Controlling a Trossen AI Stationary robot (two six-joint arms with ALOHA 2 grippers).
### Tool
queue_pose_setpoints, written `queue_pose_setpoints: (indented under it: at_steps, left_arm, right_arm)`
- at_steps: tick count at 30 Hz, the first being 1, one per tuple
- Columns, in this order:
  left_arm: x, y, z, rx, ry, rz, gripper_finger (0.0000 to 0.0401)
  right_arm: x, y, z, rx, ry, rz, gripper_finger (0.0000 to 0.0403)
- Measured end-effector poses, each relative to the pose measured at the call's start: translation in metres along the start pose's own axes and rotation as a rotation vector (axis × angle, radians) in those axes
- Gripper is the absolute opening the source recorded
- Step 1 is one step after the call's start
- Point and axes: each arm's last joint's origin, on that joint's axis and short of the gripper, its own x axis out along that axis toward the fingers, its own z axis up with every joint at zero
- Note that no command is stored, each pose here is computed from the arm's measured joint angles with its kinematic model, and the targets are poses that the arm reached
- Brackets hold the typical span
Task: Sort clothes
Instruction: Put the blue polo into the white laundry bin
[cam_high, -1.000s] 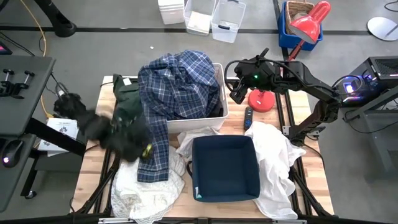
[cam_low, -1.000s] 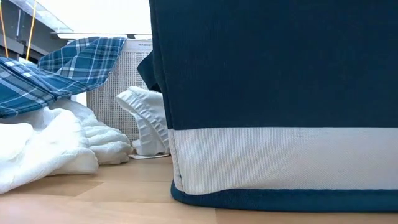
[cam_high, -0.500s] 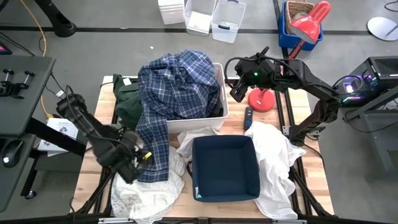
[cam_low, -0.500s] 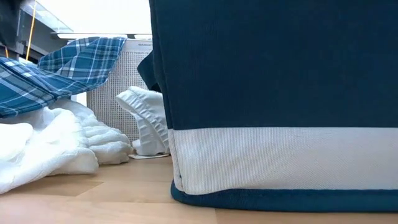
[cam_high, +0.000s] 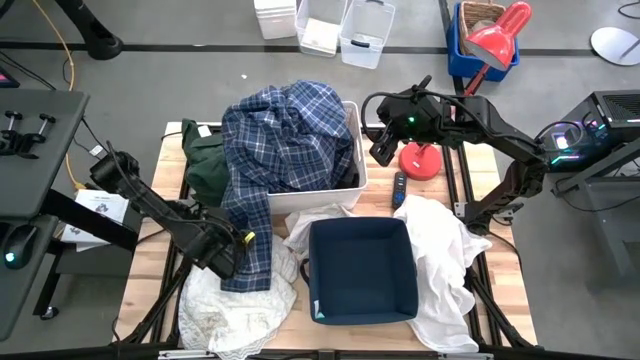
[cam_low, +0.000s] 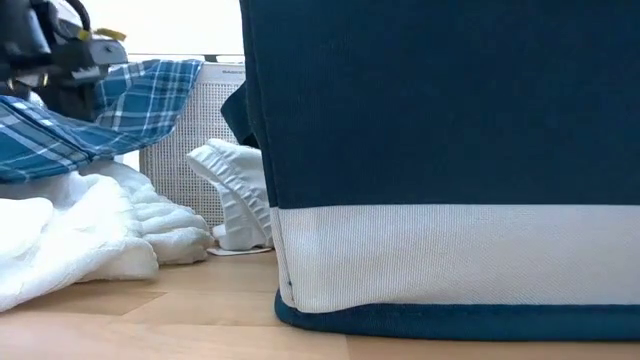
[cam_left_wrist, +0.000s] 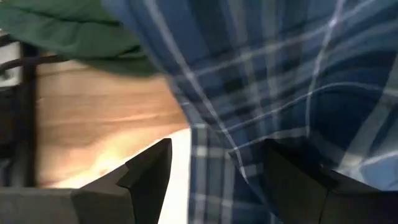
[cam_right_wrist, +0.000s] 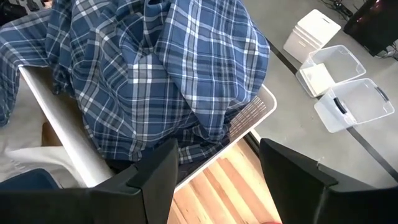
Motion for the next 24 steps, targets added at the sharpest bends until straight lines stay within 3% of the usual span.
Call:
queue_pose_setpoints:
  at_steps: [5, 7, 10, 12, 16, 19, 24]
  left_arm:
    - [0.014, -0.004, -0.006, -0.004, -0.018, -0.100, 0.0214]
    - [0.016, -0.007, -0.006, -0.002, -0.019, -0.125, 0.0169]
    - [0.016, -0.014, -0.007, 0.011, -0.037, -0.203, 0.0054]
    - [0.008, -0.021, -0.005, 0.005, -0.041, -0.283, 0.0017]
    - [-0.031, -0.034, 0.009, 0.092, -0.027, -0.481, 0.0003]
    - [-0.077, -0.038, 0.035, 0.169, -0.069, -0.653, 0.0001]
    - [-0.141, -0.035, 0.100, 0.216, -0.315, -0.792, 0.0000]
  right_arm:
    - [0.000, 0.000, 0.000, 0.000, 0.000, 0.002, 0.0220]
    - [0.000, 0.000, 0.000, 0.000, 0.000, 0.002, 0.0220]
    - [0.000, 0.000, 0.000, 0.000, 0.000, 0.002, 0.0220]
    - [0.000, 0.000, 0.000, 0.000, 0.000, 0.002, 0.0220]
    - [0.000, 0.000, 0.000, 0.001, 0.000, 0.002, 0.0220]
    - [0.000, 0.000, 0.000, 0.001, 0.000, 0.002, 0.0220]
    - [0.000, 0.000, 0.000, 0.001, 0.000, 0.001, 0.0220]
